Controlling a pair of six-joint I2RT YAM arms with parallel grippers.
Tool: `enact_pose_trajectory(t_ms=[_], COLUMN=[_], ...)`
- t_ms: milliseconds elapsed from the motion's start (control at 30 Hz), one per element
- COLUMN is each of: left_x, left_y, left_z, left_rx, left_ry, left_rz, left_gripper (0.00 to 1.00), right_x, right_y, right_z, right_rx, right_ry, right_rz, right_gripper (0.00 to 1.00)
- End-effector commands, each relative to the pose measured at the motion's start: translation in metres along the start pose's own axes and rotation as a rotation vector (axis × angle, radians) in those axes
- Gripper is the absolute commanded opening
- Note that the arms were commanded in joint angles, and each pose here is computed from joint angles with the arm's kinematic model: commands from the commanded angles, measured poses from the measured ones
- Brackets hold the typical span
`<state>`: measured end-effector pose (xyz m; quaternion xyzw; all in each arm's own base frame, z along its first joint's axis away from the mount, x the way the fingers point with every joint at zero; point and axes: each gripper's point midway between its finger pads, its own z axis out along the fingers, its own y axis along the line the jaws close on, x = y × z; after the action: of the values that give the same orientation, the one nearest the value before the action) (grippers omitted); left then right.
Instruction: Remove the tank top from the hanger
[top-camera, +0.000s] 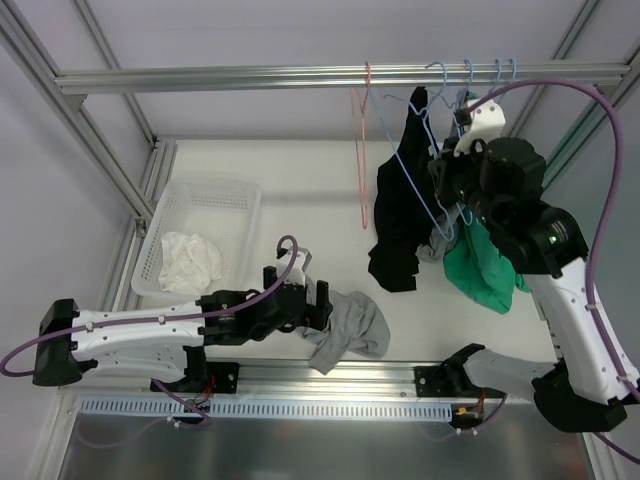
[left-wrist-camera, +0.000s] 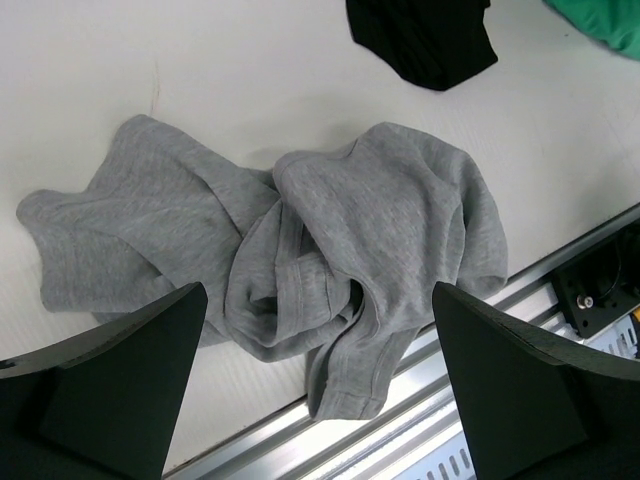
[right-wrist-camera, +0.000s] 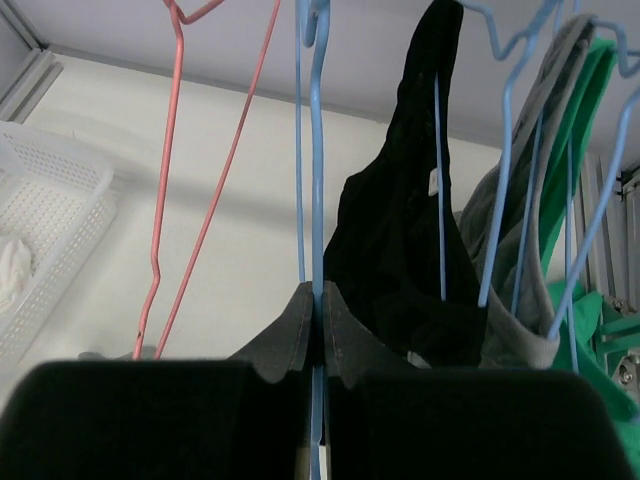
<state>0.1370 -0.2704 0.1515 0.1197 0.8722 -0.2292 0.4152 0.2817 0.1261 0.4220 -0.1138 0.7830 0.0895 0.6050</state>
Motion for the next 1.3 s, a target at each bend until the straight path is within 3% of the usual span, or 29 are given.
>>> enact_pose_trajectory(t_ms=[0,267,467,800,833,933,1100,1267], left_x=[-0.002,0.012,0.018,0.009,0.012,0.015,0.022,0.051], left_y=[-0.008,0.001,0.003,-0.014,-0.018,-0.033,-0.060,-0.057], left_z=[-0.001,0.006,0.006,-0.003,-0.002,0.004,0.020,0.064], left_rx=[0.026,-0.009,-0.012,0.076,0.089,0.120,0.172,0.065], left_ry=[0.021,0.047,0.062,0.069,0.092,0.131,0.187,0.245], left_rz=[0.029,0.033,0.030,0.065,0.084,0.136,0.173,0.227], left_gripper=[0.99,0.99,0.99,0.99,0.99,0.99,0.99,0.99], right_x=[-0.036,-0.039,-0.008,0.009,0.013,0.013,0.007,0.017], right_y=[-0.004,0.008,0.027,0.032,0.035,0.033,0.016,-0.003], right_z=[0.008,0.054,0.078,0.062,0.059,0.038,-0.021,-0.073], right_rx=[0.029,0.029,0.043,0.024,0.004,-0.027,-0.053,-0.065], right_ry=[-0.081,-0.024,0.060,0.056,0.060,0.034,-0.067,-0.119], right_rz=[-0.030,-0.092,-0.174,-0.115,-0.106,-0.054,0.011,0.034], right_gripper=[0.00,0.00,0.00,0.03,0.39,0.97,0.99,0.99])
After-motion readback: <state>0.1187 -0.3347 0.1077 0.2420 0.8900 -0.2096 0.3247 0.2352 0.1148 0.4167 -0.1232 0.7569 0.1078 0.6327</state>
